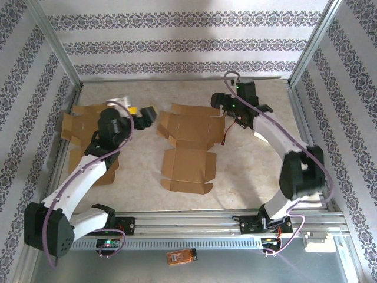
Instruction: Fold the paper box
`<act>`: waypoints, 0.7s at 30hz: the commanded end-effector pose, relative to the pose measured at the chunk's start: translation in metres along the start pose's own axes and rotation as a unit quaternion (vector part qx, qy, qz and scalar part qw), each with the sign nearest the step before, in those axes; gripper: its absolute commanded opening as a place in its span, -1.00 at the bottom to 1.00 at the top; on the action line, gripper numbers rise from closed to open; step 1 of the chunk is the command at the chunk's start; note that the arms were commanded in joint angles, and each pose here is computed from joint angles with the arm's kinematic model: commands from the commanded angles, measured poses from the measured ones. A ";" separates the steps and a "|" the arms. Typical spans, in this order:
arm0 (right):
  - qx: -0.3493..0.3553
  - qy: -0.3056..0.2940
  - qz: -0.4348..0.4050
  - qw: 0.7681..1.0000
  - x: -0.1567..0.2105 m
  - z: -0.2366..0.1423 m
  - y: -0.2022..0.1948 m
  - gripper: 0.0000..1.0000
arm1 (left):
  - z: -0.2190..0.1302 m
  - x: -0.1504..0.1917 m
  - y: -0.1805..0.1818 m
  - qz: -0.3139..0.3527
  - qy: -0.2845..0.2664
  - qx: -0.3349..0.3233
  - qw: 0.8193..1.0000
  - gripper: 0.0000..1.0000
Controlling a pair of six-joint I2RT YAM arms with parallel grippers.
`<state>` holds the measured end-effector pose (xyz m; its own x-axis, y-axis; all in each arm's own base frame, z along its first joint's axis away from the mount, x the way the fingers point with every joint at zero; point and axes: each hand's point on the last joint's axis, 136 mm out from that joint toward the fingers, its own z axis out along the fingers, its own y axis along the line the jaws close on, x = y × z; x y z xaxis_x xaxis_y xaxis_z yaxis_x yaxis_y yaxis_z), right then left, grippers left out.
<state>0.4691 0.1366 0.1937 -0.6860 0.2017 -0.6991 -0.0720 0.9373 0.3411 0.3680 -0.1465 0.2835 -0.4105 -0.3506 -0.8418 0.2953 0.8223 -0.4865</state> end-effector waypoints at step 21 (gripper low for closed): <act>0.067 0.235 -0.042 0.969 0.112 0.069 -0.043 -0.78 | 0.054 0.107 0.096 -0.071 0.343 -0.166 0.922 0.90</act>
<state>0.4485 0.1303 0.0392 -0.9522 0.0394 -0.3030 -0.0134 0.9853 0.1701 0.3916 -0.1546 0.1620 -0.8760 -0.1742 -0.4498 0.0348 0.9073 -0.4191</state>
